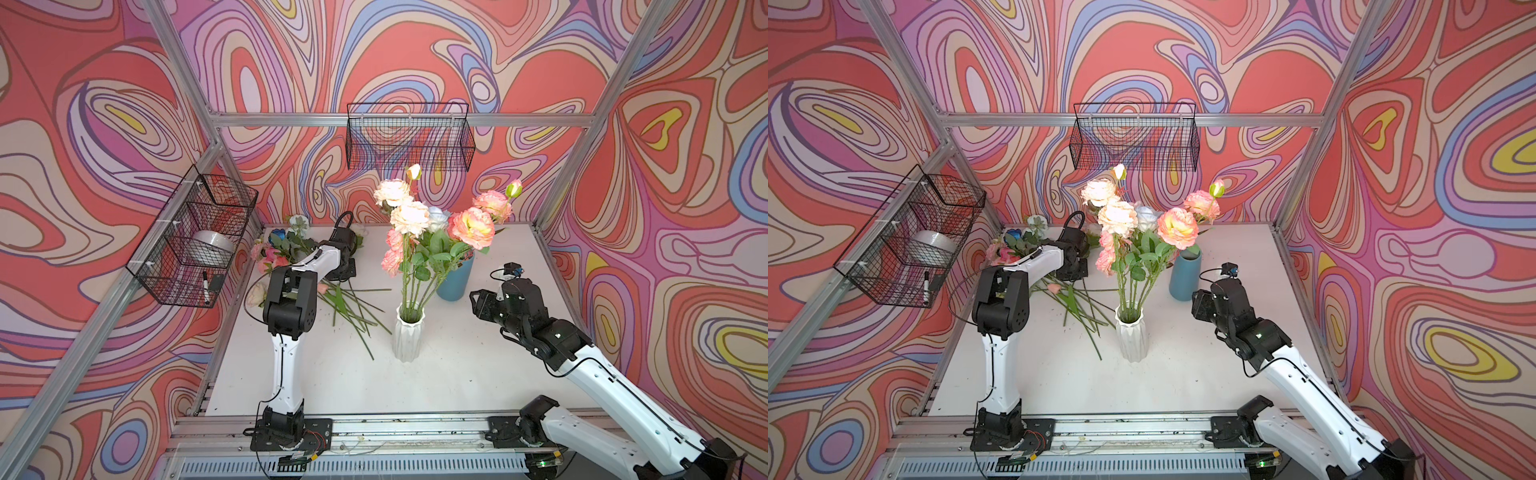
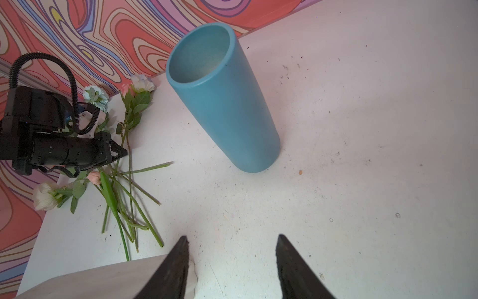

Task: Arrange flowers in a vase
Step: Pick up the flower from the flowers.

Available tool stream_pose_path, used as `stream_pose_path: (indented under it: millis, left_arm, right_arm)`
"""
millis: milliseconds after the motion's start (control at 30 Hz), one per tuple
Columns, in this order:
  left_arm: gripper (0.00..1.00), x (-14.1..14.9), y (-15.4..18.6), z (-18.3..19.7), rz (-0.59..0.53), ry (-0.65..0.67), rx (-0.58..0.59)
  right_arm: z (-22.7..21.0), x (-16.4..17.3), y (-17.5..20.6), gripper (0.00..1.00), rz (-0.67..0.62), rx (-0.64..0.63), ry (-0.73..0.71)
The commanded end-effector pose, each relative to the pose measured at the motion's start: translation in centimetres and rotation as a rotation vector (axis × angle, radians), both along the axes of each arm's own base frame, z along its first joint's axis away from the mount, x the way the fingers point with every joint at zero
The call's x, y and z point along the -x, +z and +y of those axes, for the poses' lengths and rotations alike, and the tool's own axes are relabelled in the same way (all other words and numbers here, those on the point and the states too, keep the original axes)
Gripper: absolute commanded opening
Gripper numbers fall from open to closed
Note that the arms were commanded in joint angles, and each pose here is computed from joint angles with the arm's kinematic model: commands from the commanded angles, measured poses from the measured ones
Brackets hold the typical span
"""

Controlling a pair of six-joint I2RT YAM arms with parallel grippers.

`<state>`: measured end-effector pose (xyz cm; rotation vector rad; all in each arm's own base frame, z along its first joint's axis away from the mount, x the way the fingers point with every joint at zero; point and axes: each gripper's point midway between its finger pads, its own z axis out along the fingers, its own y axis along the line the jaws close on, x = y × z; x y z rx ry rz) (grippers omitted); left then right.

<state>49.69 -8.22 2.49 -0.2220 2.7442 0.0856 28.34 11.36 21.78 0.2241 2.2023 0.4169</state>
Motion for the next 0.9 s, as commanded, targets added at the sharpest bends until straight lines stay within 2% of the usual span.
stream_pose_path:
  millis: [0, 133, 267, 433, 633, 700, 867]
  left_arm:
    - [0.00, 0.2, -0.5, 0.1, 0.018, -0.020, -0.029]
    - [0.00, 0.0, 0.8, 0.0, -0.064, -0.025, -0.034]
    - [0.00, 0.2, 6.0, 0.2, -0.293, -0.019, -0.054]
    - [0.00, 1.6, 17.3, 0.7, -0.711, 0.031, -0.057]
    - [0.00, 5.6, 29.9, 2.0, -1.088, 0.091, -0.055]
    - [0.00, 6.7, 32.7, 2.2, -1.132, 0.082, -0.065]
    - [0.00, 8.9, 34.8, 2.5, -1.145, 0.076, -0.045]
  right_arm:
    - [-0.7, 0.2, -0.1, 0.55, -0.001, 0.021, -0.019]
    - [-0.7, 0.2, 0.0, 0.55, -0.002, 0.022, -0.019]
    - [-0.8, 0.2, 0.3, 0.55, -0.009, 0.021, -0.021]
    - [-0.6, 0.1, 0.5, 0.55, -0.010, 0.017, -0.017]
    - [-0.5, 0.0, 0.9, 0.55, -0.016, 0.009, -0.014]
    - [-0.5, 0.0, 1.1, 0.55, -0.019, 0.005, -0.013]
    - [-0.4, 0.0, 1.4, 0.55, -0.024, -0.002, -0.012]
